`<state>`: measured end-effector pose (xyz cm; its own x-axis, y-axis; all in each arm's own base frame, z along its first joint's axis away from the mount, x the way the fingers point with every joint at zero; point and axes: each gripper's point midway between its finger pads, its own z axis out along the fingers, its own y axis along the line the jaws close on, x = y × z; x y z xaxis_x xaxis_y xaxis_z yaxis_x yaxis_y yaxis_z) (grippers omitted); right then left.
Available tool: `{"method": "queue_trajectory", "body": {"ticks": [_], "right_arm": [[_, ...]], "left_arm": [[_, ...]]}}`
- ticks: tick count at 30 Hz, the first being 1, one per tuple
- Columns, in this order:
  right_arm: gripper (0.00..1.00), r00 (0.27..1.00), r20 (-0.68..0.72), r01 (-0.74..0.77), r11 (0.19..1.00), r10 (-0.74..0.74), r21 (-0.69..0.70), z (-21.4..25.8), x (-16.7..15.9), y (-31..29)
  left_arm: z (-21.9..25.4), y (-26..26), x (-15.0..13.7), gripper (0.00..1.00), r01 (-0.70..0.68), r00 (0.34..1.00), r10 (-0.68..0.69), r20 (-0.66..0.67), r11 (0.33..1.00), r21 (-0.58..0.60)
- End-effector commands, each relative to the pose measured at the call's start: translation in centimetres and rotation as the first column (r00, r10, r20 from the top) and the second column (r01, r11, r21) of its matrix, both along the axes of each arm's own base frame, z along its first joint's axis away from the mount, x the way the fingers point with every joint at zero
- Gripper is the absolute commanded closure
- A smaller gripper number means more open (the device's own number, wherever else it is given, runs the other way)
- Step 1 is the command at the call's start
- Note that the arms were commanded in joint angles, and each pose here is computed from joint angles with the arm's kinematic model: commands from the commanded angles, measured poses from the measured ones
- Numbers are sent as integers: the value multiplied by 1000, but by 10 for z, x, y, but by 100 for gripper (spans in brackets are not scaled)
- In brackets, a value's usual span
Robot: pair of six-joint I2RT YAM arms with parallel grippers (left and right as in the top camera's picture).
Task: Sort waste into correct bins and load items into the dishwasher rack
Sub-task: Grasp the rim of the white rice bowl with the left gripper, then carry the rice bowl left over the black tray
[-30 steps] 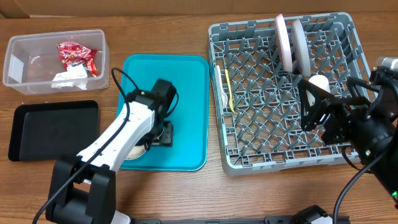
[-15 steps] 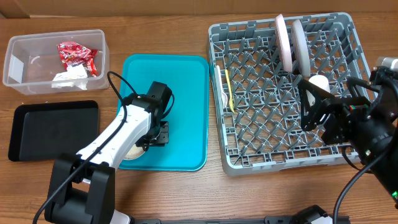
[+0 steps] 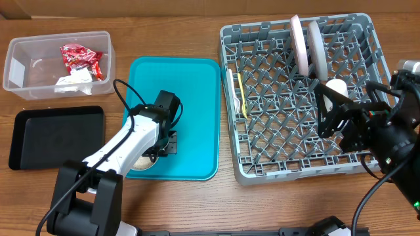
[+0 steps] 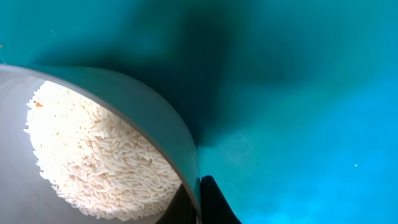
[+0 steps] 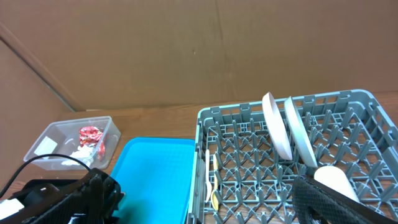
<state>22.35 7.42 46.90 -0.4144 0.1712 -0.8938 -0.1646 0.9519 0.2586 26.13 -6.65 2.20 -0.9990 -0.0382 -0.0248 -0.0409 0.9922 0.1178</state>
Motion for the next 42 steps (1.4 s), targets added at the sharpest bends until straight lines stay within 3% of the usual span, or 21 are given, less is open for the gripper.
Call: {"method": "queue_trajectory", "body": {"ticks": [1, 12, 17, 21, 28, 38, 42], "right_arm": [[0, 1000, 12, 12, 1000, -12, 4, 4, -1, -3], [0, 1000, 13, 12, 1000, -12, 4, 4, -1, -3], [0, 1000, 13, 12, 1000, -12, 4, 4, -1, -3], [0, 1000, 12, 11, 1000, -11, 4, 4, -1, -3], [0, 1000, 12, 12, 1000, -12, 4, 4, -1, -3], [0, 1000, 13, 12, 1000, -12, 4, 4, -1, -3], [0, 1000, 12, 11, 1000, -11, 4, 4, -1, -3]], "left_arm": [[-1, 1, 1, 96, -3, 1000, 3, 8, 1000, -7], [27, 7, 13, 96, -74, 997, 76, 13, 990, -117], [74, 22, 26, 96, -76, 982, 112, 150, 971, -228], [108, 39, 24, 96, -59, 957, 125, 260, 968, -245], [118, 66, 28, 96, -125, 930, 208, 303, 955, -271], [139, 122, 40, 96, -71, 857, 303, 418, 871, -486], [136, 144, 40, 96, -105, 830, 357, 428, 855, -508]]}}
